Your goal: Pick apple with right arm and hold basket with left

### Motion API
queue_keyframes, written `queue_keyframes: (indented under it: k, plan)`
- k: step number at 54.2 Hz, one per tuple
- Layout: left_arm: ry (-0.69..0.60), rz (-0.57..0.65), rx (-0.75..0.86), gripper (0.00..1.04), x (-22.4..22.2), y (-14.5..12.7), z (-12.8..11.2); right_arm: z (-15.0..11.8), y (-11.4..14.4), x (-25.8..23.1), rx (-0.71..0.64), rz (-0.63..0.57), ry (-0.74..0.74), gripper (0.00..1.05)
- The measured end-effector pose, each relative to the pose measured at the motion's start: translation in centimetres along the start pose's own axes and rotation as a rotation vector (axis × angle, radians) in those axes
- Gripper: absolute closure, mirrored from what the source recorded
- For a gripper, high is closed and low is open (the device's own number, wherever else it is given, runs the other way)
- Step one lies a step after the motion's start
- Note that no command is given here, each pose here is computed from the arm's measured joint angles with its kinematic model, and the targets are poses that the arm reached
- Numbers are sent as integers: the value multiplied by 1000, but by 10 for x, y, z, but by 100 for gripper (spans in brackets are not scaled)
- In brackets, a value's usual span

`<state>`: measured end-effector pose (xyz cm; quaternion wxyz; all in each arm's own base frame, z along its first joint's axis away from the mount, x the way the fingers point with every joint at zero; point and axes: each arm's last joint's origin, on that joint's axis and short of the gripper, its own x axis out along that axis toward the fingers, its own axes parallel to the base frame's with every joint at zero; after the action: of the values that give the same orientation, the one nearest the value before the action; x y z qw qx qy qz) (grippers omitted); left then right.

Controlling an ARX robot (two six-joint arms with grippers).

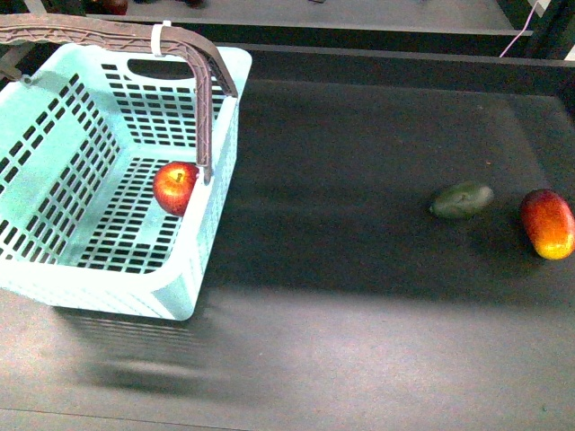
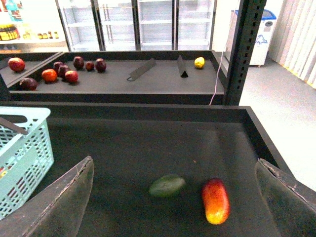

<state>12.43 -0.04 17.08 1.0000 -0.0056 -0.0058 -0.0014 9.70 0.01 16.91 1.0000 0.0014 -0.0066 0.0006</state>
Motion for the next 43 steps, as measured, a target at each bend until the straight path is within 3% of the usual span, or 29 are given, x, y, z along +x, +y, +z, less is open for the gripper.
queue_keyframes:
  k: [43]
  plan:
    - [3,0,0,101,-27,0,-2,0,0,0,0,0,0,9]
